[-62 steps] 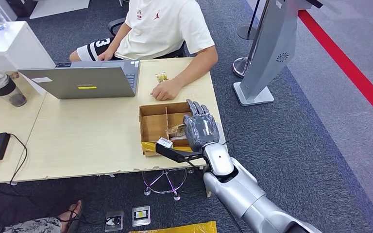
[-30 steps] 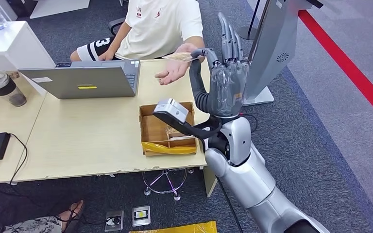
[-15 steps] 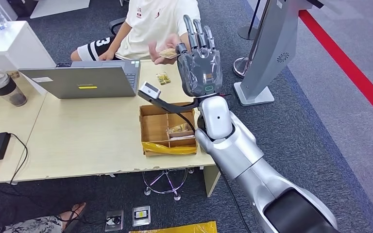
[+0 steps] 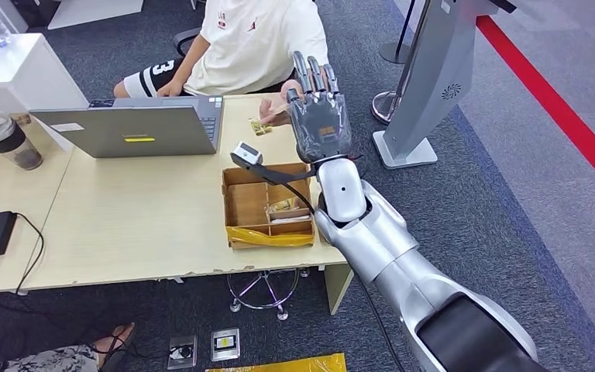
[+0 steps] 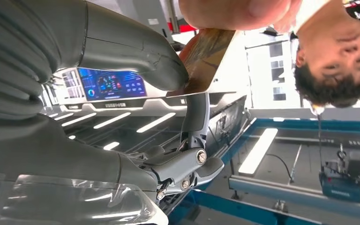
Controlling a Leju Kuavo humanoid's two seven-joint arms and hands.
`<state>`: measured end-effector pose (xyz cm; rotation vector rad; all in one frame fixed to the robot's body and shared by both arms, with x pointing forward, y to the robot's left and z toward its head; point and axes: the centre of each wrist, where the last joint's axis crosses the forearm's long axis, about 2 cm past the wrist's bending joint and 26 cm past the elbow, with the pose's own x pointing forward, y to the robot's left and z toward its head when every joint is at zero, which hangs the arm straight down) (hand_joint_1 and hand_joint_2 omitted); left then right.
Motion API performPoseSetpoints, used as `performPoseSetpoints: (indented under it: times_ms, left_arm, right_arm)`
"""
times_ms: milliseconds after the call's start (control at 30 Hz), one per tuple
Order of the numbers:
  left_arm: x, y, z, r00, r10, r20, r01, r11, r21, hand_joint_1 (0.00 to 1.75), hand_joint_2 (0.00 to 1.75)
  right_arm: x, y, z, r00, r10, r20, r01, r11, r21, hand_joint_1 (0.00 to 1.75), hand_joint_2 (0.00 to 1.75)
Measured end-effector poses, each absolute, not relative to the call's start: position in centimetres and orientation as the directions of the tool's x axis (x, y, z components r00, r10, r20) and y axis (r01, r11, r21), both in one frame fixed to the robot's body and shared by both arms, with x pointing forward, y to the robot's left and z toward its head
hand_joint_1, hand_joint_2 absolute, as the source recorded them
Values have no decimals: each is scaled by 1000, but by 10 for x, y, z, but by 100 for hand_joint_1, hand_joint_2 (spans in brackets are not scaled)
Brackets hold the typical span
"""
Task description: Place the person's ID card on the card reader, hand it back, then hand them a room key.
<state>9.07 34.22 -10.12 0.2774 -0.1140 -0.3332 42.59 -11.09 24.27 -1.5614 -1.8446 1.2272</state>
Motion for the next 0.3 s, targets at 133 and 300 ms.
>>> performPoseSetpoints:
  times_ms: [133,300]
  left_arm:
    - [90,342,-101,937,-342,67,310,906,287,0,175]
    - [90,342,-101,942,-328,75,296,912,284,0,175]
  right_arm:
    - [428,-115,237,-256,937,-237,525,-71,-848,0,175]
    - [429,-122,228,-252,925,-284,446,-150,-882,0,175]
